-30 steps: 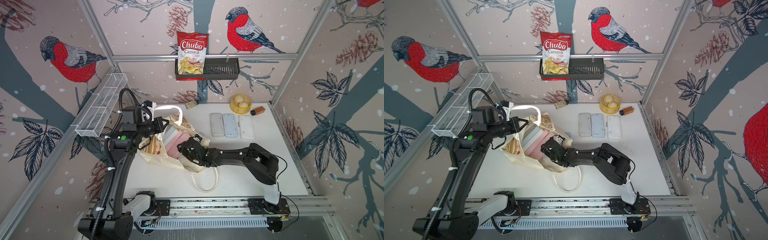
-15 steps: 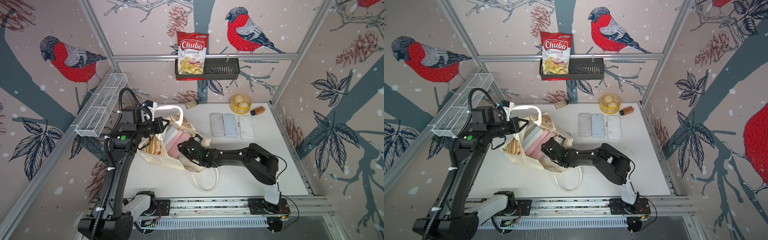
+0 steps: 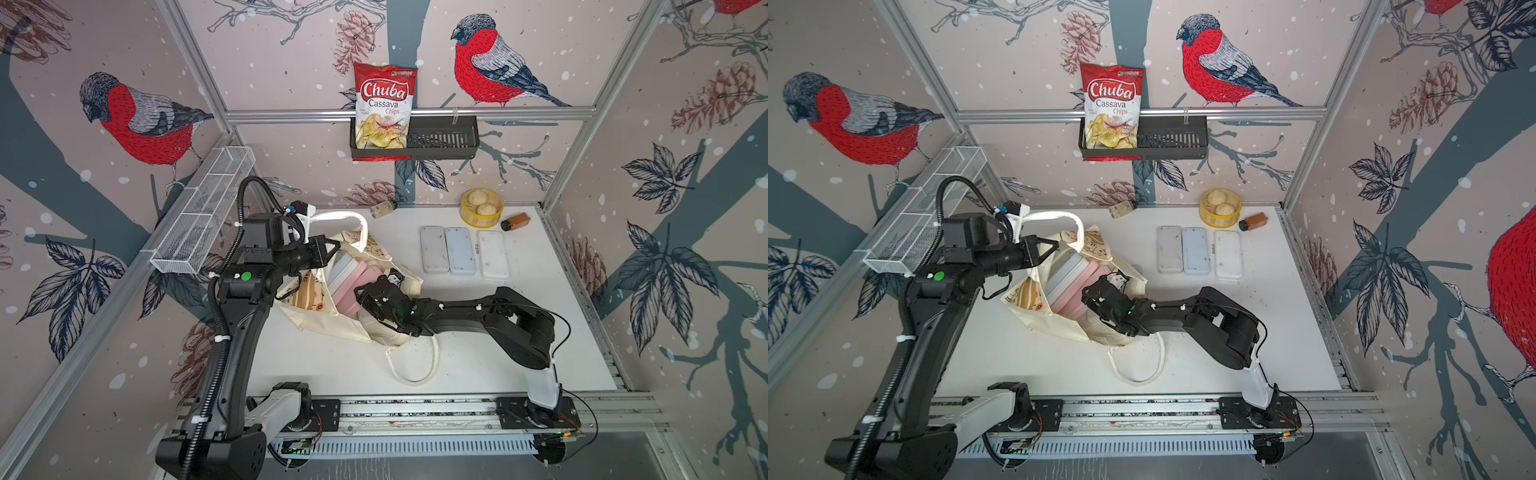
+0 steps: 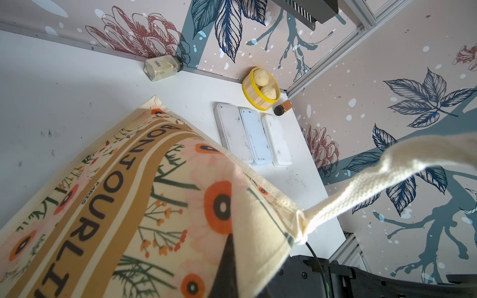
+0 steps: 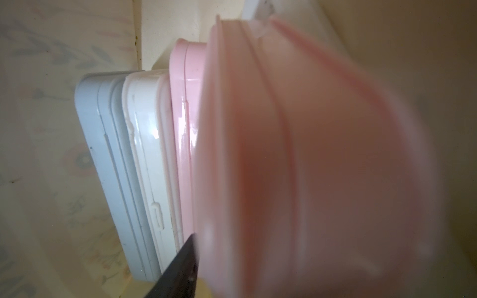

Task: Take out the pencil case from the canvas bag
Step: Pick up the pencil case from the canvas bag, then place the pencil case at the center of the board.

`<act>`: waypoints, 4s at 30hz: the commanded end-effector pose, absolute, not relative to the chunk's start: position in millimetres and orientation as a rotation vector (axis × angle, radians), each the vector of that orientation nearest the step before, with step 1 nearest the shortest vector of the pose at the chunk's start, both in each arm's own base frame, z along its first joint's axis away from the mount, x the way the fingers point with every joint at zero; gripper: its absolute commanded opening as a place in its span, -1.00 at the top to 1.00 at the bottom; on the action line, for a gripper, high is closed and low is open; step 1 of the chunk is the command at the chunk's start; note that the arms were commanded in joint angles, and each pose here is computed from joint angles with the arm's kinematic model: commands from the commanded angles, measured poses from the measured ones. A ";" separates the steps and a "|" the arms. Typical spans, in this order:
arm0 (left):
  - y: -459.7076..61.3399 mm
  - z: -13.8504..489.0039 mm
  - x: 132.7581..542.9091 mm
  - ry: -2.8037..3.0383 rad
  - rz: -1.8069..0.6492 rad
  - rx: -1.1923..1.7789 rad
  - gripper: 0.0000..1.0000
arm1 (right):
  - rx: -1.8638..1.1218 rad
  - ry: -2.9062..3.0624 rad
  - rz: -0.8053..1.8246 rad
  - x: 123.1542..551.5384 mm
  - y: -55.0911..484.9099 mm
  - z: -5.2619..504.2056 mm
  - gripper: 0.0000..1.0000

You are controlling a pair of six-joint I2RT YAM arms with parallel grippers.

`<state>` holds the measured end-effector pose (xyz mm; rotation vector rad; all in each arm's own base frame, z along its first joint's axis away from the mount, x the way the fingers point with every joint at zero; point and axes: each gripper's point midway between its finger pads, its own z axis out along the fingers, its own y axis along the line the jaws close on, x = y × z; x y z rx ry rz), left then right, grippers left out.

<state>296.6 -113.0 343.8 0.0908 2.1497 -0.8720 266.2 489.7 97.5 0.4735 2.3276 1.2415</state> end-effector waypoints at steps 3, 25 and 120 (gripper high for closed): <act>-119.6 366.4 296.0 2.051 -0.895 0.176 1.00 | 0.469 2.273 1.286 269.0 492.7 113.0 0.09; -108.3 389.4 294.2 1.951 -0.815 0.134 1.00 | 0.305 2.148 1.213 256.4 470.9 177.6 0.58; -71.2 364.1 338.4 1.787 -0.752 0.255 1.00 | -0.517 3.012 0.792 298.9 267.1 85.6 0.35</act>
